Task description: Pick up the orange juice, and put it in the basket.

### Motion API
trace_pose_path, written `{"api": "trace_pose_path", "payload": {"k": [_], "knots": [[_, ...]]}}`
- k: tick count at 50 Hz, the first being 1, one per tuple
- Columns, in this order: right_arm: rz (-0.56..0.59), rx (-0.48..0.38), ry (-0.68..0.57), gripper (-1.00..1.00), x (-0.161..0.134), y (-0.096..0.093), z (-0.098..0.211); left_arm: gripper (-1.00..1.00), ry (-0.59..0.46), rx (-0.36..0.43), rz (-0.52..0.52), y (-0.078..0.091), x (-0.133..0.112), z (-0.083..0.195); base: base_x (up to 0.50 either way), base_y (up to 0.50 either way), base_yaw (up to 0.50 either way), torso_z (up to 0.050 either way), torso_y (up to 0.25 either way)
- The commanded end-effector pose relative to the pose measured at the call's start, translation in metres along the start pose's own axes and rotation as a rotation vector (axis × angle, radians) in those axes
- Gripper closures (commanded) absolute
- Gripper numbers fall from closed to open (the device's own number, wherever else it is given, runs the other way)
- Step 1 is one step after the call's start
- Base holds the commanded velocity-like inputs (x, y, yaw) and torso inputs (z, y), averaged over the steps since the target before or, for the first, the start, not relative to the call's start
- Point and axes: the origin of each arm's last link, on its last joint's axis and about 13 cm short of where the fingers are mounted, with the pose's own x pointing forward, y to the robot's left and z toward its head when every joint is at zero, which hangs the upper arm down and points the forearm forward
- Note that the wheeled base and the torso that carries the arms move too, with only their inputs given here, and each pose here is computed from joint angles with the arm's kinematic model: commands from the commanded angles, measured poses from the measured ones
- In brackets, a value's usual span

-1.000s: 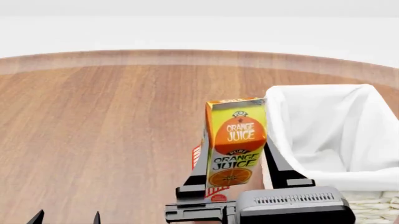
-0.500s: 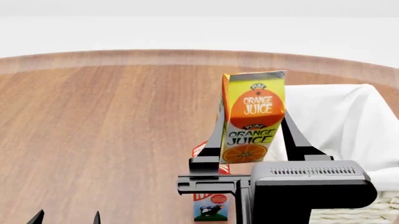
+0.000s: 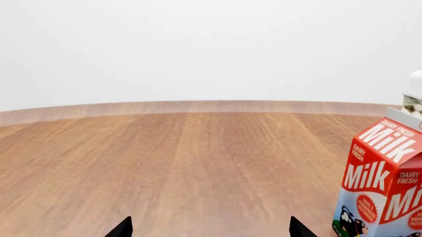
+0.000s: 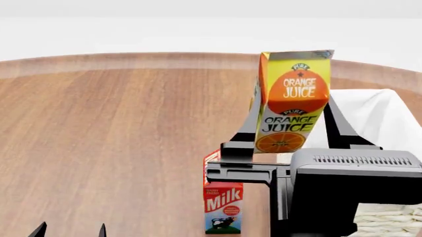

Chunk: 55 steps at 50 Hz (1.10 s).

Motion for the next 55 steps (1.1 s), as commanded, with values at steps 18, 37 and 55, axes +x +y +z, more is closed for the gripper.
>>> {"api": "trace_pose_path", "payload": {"k": [18, 37, 55], "knots": [[-0.091, -0.058, -0.026, 1.0, 0.014, -0.021, 0.002, -1.0, 0.0, 0.0, 0.0, 0.0, 0.0, 0.0, 0.0, 0.0, 0.0, 0.001, 0.001], [-0.155, -0.08, 0.016, 1.0, 0.027, -0.036, -0.011, -1.0, 0.0, 0.0, 0.0, 0.0, 0.0, 0.0, 0.0, 0.0, 0.0, 0.0, 0.001], [-0.199, -0.079, 0.085, 1.0, 0.055, -0.039, -0.025, -1.0, 0.0, 0.0, 0.0, 0.0, 0.0, 0.0, 0.0, 0.0, 0.0, 0.0, 0.001]]}}
